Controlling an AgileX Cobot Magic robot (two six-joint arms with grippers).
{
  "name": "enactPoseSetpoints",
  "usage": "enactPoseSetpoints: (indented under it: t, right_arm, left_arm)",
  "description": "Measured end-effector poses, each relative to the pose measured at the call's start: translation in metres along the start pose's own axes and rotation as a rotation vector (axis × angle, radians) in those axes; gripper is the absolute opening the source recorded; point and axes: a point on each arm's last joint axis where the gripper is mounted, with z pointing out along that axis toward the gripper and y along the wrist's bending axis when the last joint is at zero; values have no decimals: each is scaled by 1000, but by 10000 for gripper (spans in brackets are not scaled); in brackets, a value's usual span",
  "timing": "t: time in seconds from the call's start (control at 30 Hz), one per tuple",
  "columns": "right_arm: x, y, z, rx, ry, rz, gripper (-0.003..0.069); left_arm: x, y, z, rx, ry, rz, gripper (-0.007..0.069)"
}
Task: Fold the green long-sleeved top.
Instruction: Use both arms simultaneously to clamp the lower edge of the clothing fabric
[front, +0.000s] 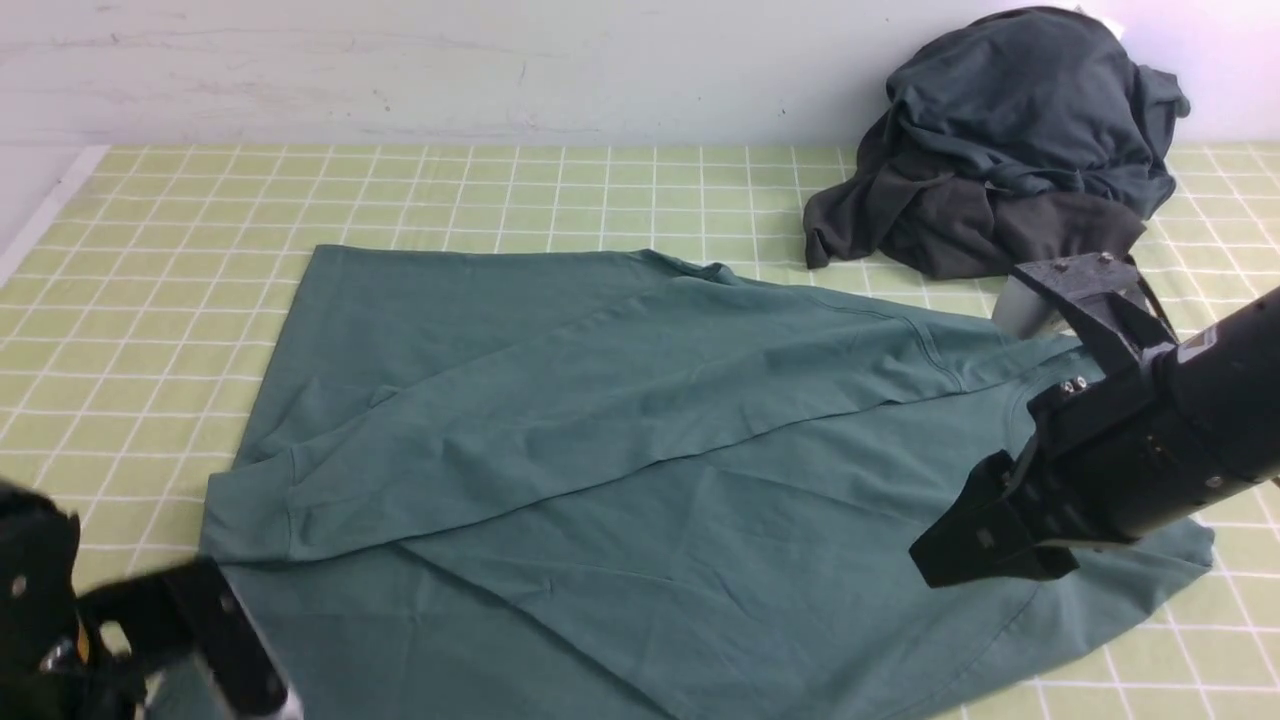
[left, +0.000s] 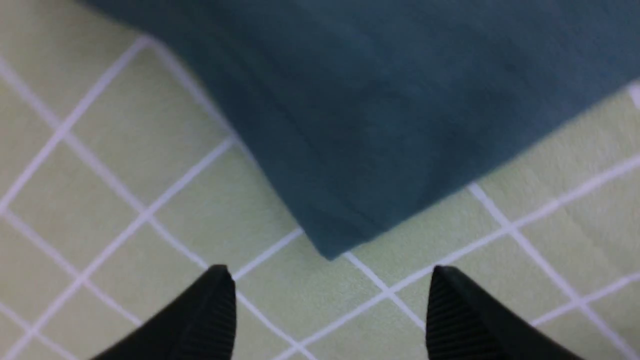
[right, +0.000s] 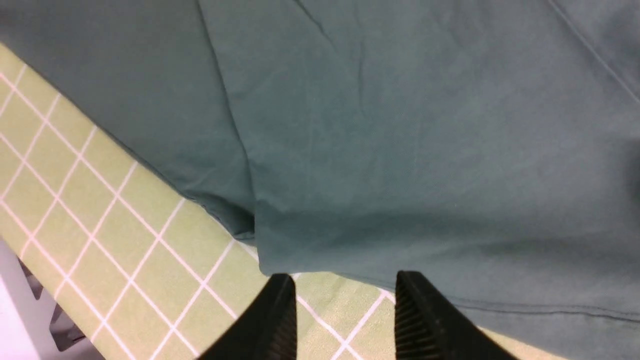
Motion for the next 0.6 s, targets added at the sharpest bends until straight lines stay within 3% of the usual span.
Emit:
enactPoseSetpoints:
  t: [0.07, 0.17, 0.4, 0.57, 0.6]
  right_arm:
    - [0, 3, -4, -2, -17, -19, 263]
    - [1, 5, -7, -3, -29, -25, 263]
    - [1, 6, -9, -8, -38, -26, 263]
    - [0, 6, -9, -8, -44, -25, 263]
    - [0, 6, -9, -6, -48, -24, 263]
  left_arm:
    - [3, -6, 10, -12, -20, 201, 458]
    - [2, -7, 14, -35, -46, 285, 421]
    - [-3, -6, 25, -6, -28, 330, 281]
    - [-3, -6, 27, 10, -16, 332, 132]
    - [-3, -6, 27, 6, -17, 334, 75]
